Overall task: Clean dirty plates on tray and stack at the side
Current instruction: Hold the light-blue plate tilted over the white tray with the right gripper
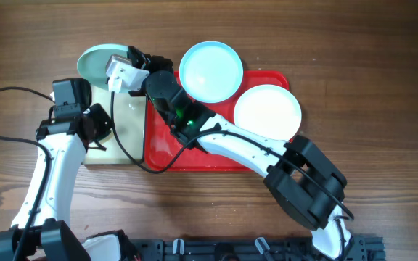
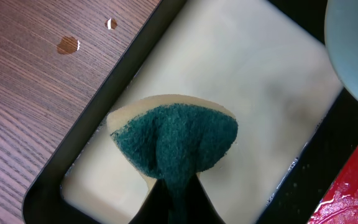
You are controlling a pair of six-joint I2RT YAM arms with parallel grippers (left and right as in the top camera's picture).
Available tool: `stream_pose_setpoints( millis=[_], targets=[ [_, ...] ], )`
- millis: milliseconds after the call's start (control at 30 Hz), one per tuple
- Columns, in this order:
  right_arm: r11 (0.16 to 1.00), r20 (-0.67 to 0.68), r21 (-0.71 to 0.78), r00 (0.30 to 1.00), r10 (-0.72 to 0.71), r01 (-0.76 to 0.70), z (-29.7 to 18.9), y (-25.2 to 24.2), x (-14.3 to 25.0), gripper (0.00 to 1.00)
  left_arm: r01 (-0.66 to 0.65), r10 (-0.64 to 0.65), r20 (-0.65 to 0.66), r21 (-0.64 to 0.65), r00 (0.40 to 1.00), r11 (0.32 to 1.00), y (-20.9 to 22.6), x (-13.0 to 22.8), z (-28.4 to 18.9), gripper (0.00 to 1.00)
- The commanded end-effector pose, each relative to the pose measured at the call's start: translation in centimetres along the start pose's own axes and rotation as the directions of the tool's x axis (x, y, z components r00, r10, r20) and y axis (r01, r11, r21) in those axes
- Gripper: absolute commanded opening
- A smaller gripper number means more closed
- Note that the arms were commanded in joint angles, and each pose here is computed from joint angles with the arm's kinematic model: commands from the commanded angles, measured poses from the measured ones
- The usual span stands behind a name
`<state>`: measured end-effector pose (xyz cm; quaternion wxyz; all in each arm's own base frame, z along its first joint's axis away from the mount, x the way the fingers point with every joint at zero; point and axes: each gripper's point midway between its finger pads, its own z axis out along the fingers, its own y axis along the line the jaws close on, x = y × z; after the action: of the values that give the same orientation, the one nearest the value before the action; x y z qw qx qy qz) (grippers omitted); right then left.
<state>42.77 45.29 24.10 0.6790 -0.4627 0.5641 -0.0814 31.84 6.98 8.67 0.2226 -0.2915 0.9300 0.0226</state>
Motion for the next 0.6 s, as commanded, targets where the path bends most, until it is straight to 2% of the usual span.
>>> stream_pose_setpoints(
  millis=[0,300,433,567],
  targets=[
    [1.0,0.019,-0.009,1.0,0.0,0.0,0.3,0.4,-0.5,0.04,-0.004,0.004,0.017,0.014,1.0,1.0,0.0,-0.3,-0.4,0.04],
    [0.999,-0.009,-0.045,1.0,-0.005,0.004,0.2,1.5,0.1,0.04,-0.005,0.004,0.016,0.014,1.0,1.0,0.0,-0.3,-0.4,0.04],
    [0.984,-0.023,-0.043,0.985,0.172,-0.173,0.2,1.5,0.4,0.04,-0.004,0.004,0.016,0.013,1.0,1.0,0.0,-0.2,-0.4,0.04],
    [0.98,-0.011,-0.032,0.981,0.196,-0.196,0.3,1.1,0.1,0.04,-0.004,0.004,0.016,0.013,1.0,1.0,0.0,-0.2,-0.4,0.04]
  ],
)
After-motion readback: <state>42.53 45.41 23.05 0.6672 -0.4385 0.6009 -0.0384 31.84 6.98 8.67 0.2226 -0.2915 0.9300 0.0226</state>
